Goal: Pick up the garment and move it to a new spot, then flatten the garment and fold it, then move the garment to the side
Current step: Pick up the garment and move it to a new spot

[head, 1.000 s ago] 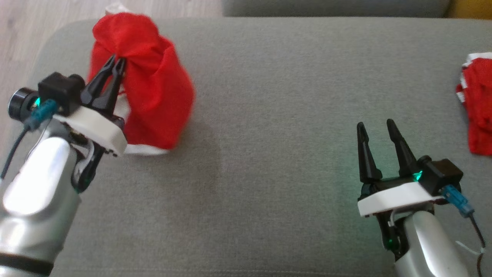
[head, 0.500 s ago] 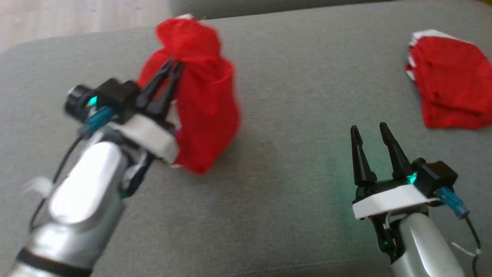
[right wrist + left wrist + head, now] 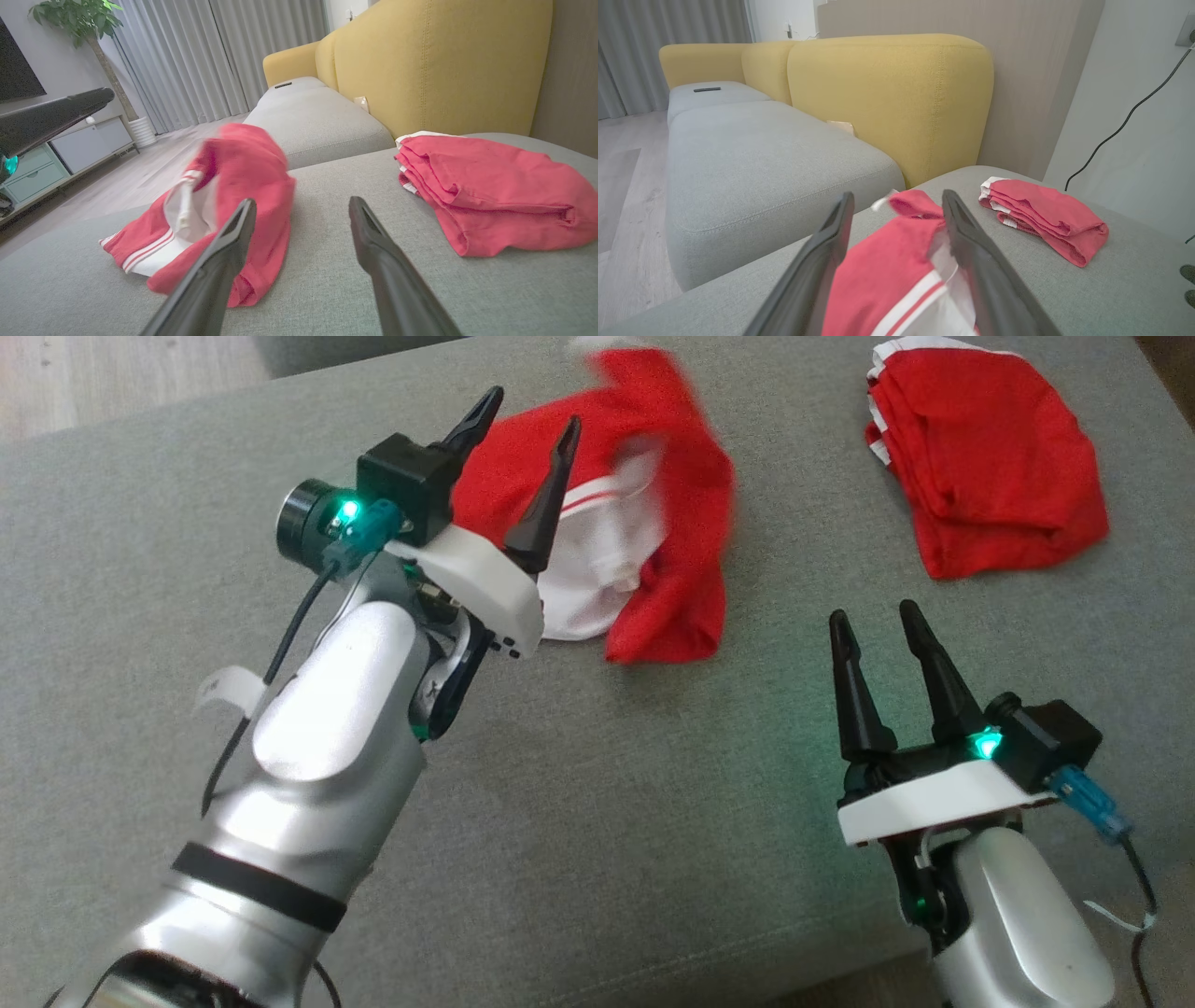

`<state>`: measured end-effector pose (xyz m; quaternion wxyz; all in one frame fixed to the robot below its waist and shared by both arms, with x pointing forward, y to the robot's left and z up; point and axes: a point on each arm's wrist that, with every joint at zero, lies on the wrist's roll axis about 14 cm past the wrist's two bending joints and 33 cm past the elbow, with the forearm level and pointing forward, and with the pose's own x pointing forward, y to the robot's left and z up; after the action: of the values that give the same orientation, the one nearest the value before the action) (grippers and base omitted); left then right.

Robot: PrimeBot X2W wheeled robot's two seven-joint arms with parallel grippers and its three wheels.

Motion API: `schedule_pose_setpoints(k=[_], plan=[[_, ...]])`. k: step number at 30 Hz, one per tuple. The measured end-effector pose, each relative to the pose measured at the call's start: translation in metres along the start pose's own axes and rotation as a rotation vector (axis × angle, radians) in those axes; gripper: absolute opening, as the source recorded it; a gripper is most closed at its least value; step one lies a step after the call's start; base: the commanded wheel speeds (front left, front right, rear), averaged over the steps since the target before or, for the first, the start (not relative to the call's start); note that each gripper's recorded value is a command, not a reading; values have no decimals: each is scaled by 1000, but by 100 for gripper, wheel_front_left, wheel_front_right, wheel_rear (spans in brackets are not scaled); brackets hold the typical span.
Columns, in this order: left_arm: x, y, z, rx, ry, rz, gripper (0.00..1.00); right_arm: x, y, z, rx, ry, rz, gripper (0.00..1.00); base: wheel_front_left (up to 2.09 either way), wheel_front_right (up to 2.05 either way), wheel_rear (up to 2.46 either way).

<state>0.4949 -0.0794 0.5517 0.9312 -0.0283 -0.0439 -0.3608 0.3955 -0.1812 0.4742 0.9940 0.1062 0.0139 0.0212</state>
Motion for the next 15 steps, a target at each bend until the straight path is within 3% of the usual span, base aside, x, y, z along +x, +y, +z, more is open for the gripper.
schedule_pose_setpoints(k=[4, 8, 15], plan=[[-3, 8, -9, -6, 12, 26, 100, 1, 0, 0, 2, -1, -1, 100, 0, 0, 0], [-21, 41, -5, 3, 4, 119, 100, 6, 7, 1, -1, -7, 23, 100, 0, 0, 0], [-91, 91, -8, -17, 0, 302, 100, 16, 24, 7, -22, -28, 75, 100, 0, 0, 0]])
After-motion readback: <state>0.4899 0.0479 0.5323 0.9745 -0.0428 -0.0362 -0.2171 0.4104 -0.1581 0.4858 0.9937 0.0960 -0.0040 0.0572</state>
